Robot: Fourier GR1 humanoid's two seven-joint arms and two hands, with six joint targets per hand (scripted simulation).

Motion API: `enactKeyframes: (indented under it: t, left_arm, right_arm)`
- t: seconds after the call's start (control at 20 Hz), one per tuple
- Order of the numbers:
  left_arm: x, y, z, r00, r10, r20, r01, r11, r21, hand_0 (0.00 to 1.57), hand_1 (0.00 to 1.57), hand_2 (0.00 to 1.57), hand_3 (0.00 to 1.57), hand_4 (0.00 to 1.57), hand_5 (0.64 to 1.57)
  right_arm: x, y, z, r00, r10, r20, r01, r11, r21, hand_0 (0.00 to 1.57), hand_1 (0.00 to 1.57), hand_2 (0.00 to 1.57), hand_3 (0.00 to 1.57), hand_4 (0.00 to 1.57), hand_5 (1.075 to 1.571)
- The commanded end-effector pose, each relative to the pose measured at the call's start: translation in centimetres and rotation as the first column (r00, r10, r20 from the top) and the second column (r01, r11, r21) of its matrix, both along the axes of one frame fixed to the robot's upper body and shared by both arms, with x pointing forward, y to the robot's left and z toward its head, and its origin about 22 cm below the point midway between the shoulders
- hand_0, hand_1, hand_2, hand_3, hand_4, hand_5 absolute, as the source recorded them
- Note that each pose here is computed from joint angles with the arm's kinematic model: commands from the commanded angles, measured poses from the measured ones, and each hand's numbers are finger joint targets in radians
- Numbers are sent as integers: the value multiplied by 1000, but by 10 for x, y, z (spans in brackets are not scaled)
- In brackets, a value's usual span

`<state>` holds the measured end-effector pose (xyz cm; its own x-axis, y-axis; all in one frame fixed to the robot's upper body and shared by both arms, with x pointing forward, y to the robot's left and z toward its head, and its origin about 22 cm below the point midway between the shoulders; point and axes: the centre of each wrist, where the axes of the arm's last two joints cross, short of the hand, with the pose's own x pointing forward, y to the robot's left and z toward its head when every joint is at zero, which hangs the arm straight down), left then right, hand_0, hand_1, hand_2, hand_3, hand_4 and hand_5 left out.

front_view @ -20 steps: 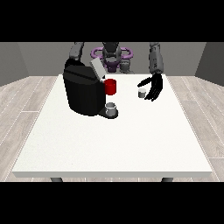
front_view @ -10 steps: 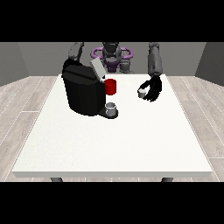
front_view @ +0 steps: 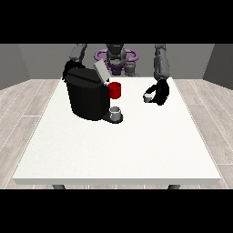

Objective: Insert the coffee pod into the coffee machine and close the lid

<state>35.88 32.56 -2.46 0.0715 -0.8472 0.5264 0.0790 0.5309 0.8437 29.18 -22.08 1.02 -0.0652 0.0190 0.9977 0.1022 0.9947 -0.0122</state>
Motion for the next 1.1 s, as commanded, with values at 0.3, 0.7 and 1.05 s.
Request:
enactKeyframes:
  t: [0.3,0.7,1.05]
  left_arm:
    - [34,-22,47,985,-174,19,174,984,-38,1450,1450,1452,1388,623,1571]
    - [61,-63,99,961,-265,79,269,963,-36,1256,1256,1331,1292,545,1571]
    - [68,-29,131,959,-256,124,261,965,-30,1235,1235,1323,1291,571,1571]
  right_arm:
    - [4,-6,-12,992,-43,-117,46,999,24,0,0,0,0,459,1571]
    - [14,-4,-21,996,-40,-85,41,999,16,0,0,0,0,407,1571]
    - [7,-17,-23,999,5,-47,-4,1000,23,0,0,0,0,476,1571]
